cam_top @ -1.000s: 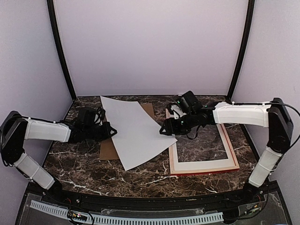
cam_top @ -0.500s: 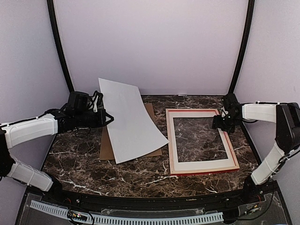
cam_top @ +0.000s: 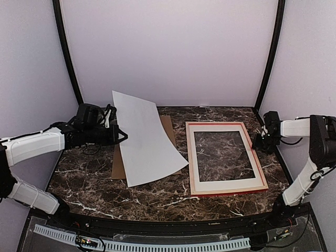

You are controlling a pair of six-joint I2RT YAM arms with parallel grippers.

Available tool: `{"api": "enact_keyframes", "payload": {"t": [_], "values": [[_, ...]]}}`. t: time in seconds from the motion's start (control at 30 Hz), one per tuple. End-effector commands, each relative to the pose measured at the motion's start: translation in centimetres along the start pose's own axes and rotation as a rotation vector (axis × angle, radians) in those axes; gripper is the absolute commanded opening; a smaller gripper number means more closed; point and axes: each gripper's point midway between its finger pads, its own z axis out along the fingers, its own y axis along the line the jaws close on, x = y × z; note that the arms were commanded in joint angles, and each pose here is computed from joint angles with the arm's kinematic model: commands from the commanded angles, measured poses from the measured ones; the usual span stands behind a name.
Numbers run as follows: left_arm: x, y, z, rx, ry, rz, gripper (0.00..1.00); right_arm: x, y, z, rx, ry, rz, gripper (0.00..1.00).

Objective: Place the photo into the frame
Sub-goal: Move the frame body to the center of the board.

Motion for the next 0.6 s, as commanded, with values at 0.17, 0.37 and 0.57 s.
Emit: {"api": "enact_keyframes", "payload": {"t": [0.17,0.37,0.57], "values": [[-0.2,-0.5,0.0,0.031,0.0,0.0,0.0,1.5,0.6,1.7,-0.092,0.042,0.007,0.4],[-0.2,-0.4,0.0,0.026,0.0,-0.003,0.0,2.2,1.0,1.5,-0.129,0.044,0.004,0.38],[0.0,-0.4,0.1,0.032,0.005,-0.01,0.0,2.5,2.0,1.0,-0.197,0.036,0.014,0.4]]}}
